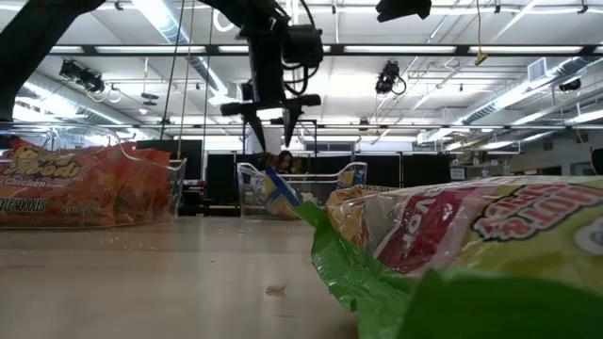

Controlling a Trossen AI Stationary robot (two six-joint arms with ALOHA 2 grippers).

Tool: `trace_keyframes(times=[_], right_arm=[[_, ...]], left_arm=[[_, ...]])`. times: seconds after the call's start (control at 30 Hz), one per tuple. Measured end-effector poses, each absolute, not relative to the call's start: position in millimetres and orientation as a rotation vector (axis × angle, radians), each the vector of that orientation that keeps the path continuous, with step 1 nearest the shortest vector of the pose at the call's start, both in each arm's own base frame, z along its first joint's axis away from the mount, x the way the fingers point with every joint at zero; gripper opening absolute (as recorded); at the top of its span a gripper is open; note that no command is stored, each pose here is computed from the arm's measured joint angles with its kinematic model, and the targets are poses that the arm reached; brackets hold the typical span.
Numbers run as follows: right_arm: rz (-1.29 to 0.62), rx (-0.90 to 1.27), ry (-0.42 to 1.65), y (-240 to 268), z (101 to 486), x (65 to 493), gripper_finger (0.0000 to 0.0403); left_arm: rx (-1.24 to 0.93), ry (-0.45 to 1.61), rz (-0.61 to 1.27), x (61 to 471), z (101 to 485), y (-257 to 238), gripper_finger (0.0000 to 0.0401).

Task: Sort Maruchan noodles
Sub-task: Put the blue noodles into the middle transparent bin

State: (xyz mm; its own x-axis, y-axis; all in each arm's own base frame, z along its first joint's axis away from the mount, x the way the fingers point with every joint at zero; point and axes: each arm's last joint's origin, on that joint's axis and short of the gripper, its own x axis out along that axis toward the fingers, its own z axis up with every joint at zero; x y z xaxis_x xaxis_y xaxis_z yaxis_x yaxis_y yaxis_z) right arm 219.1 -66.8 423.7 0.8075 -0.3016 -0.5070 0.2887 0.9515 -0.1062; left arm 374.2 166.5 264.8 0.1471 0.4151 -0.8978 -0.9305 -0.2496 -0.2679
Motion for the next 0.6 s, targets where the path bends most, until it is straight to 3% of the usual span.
trace_keyframes(times=[0.3, 0.6], right_arm=[[-0.324, -0.048, 0.64, -71.4, 417.8, 209.6, 0.0168], [-0.3, -0.02, 0.63, -72.3, 422.2, 195.3, 0.0168]], left_arm=[[-1.246, 0.762, 1.422, 366.6, 238.4, 196.3, 0.0209], [-1.343, 0.71, 1.359, 364.4, 226.4, 229.9, 0.0178]])
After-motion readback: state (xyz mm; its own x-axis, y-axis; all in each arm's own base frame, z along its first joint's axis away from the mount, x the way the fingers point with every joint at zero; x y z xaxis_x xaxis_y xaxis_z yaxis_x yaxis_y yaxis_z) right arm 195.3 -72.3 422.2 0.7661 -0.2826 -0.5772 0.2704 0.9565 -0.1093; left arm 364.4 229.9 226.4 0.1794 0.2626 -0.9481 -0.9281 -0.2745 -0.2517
